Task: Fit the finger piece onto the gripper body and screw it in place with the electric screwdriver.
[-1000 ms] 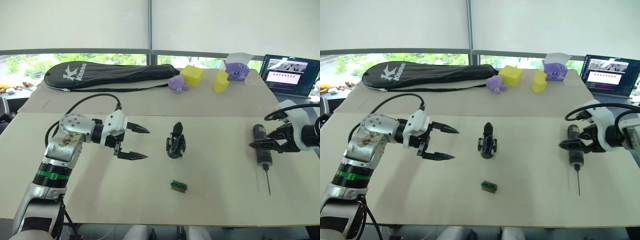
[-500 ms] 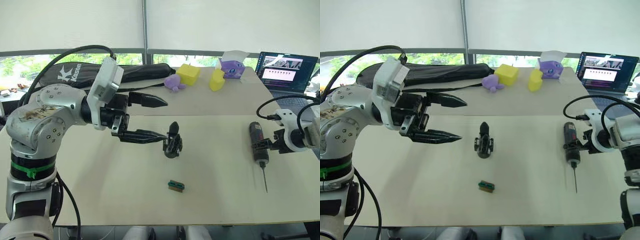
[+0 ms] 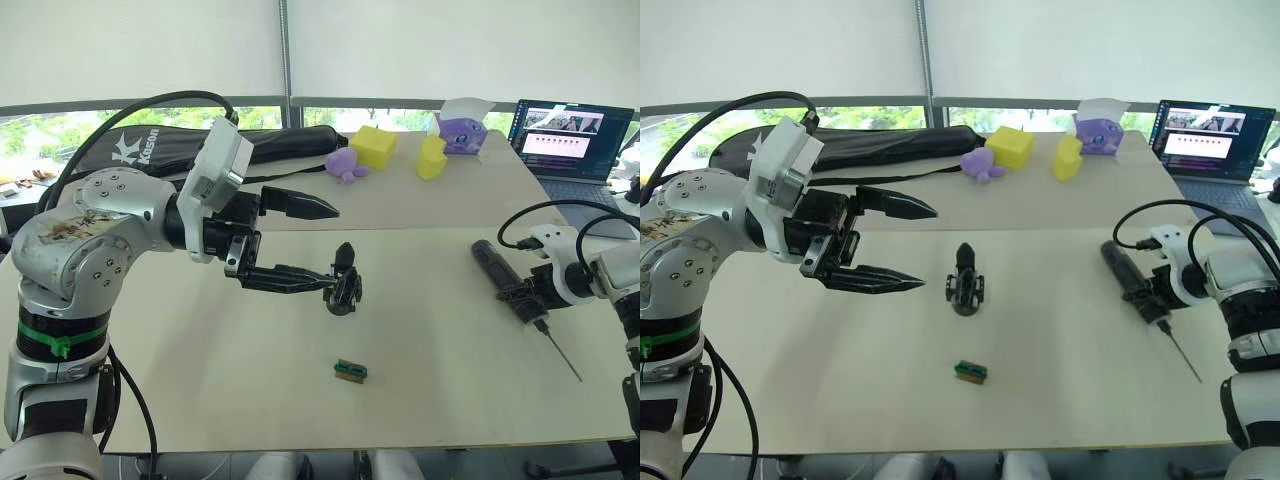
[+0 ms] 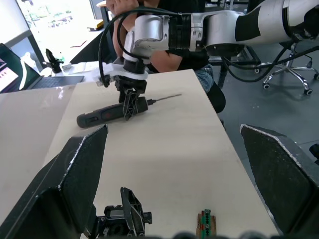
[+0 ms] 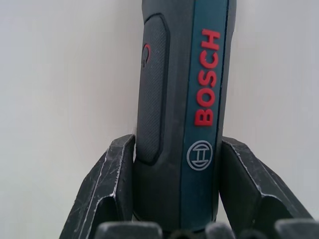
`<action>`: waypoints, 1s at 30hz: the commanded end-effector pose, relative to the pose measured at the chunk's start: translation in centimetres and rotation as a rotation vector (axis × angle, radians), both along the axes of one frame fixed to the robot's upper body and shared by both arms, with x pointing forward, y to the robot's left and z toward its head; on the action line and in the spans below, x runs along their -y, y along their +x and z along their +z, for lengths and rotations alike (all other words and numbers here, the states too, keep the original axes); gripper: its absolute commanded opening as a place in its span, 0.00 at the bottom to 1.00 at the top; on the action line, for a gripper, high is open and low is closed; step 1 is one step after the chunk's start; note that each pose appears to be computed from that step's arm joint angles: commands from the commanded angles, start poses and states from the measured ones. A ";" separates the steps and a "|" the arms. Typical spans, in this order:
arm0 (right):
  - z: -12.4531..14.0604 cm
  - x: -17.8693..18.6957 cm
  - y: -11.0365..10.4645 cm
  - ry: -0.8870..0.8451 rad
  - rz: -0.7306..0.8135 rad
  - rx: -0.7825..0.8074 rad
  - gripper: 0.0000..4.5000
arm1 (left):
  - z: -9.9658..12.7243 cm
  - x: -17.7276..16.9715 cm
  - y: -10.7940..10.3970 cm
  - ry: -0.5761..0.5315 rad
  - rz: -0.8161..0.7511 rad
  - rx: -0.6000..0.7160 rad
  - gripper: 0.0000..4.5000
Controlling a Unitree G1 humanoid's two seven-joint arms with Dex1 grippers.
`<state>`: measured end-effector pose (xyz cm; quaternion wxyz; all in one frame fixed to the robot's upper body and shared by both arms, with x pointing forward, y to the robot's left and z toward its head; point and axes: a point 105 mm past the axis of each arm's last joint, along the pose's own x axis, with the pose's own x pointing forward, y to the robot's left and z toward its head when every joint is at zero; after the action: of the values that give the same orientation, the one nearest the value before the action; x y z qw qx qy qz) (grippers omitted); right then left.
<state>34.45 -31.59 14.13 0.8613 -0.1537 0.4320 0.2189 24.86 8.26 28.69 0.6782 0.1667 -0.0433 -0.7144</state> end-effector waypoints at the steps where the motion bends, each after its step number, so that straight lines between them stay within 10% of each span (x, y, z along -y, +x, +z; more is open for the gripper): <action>1: 1.4 -0.3 -0.6 -0.198 0.328 0.051 0.44 | 0.3 0.1 -0.2 0.018 -0.026 0.055 1.00; 5: 0.3 -0.2 -1.2 -0.218 0.392 -0.018 0.44 | -0.6 0.0 -0.4 0.064 -0.055 0.069 1.00; 12: 0.1 -0.3 -2.0 -0.274 0.456 -0.174 0.99 | -0.4 -0.2 -1.0 0.061 -0.079 0.036 1.00; 24: -0.8 -0.3 -1.3 -0.264 0.336 -0.327 0.99 | -0.8 -0.5 -1.5 0.090 -0.080 0.029 1.00; 30: -2.1 0.4 -2.6 -0.312 0.403 -0.378 0.58 | -1.1 -0.7 -1.7 0.099 -0.084 0.034 1.00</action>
<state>32.59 -31.69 12.39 0.6849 -0.3234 0.5629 0.3307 23.63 8.76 26.86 0.6417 0.1877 -0.0074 -0.7436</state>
